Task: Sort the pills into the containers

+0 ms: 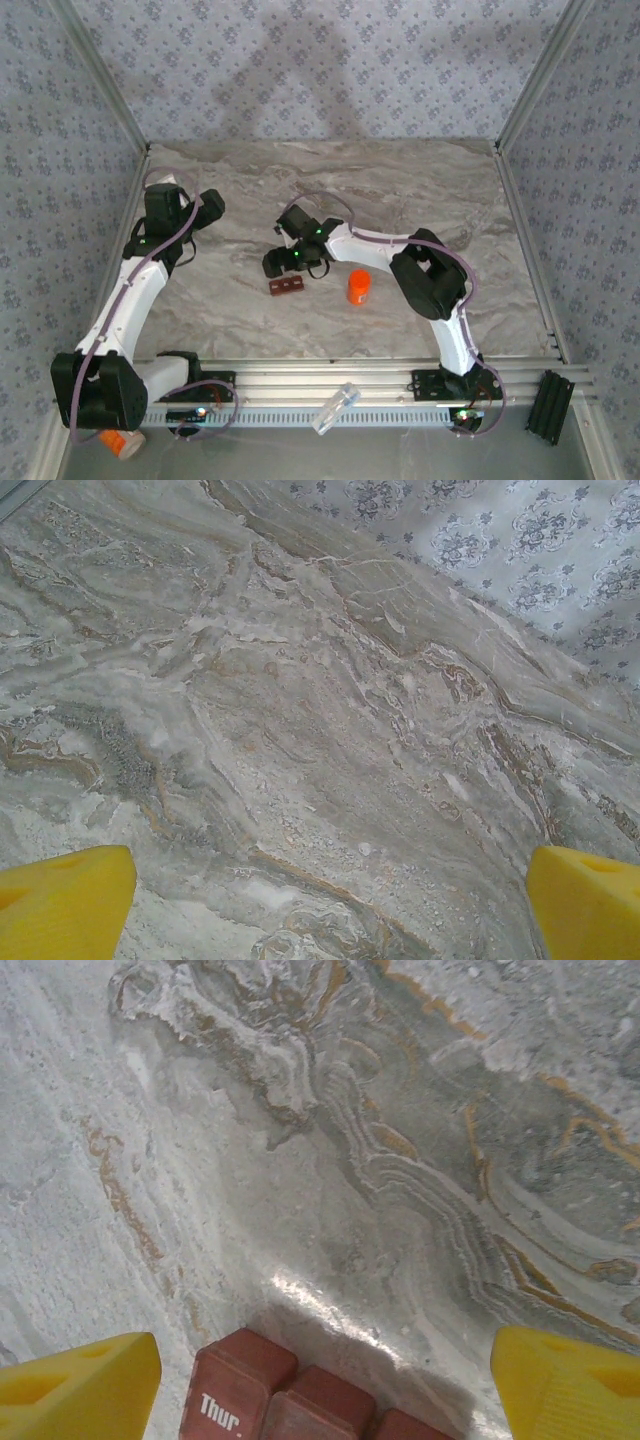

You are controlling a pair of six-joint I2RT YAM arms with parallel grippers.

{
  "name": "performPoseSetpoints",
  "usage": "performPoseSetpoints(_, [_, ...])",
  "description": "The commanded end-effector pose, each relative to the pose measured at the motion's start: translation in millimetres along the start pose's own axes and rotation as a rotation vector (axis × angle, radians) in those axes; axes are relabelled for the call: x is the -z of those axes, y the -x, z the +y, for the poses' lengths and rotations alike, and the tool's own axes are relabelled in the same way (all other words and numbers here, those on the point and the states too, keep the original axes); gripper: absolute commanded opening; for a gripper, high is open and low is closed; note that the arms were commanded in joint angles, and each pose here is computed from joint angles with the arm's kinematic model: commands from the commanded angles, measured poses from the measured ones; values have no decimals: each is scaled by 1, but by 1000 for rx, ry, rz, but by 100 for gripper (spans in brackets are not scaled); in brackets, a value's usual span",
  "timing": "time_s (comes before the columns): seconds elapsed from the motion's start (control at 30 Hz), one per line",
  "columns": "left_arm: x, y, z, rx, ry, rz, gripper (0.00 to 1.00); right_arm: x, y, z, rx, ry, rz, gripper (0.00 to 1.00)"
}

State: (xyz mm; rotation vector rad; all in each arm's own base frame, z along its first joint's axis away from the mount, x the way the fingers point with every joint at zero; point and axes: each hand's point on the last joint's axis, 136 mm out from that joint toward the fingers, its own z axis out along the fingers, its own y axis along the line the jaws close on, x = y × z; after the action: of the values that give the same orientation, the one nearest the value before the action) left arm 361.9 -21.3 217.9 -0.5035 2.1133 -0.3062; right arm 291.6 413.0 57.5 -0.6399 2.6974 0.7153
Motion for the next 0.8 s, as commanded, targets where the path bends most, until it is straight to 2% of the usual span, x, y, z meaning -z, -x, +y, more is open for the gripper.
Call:
performPoseSetpoints(0.0, [-1,1,-1,14,-9,11,100,0,-11,10,38,24,35,87])
performPoseSetpoints(0.37, [-1,-2,1,14,2,15,100,10,-41,27,65,54,76,83])
performPoseSetpoints(0.77, [-5,-4,2,24,3,19,100,21,-77,56,109,77,103,84])
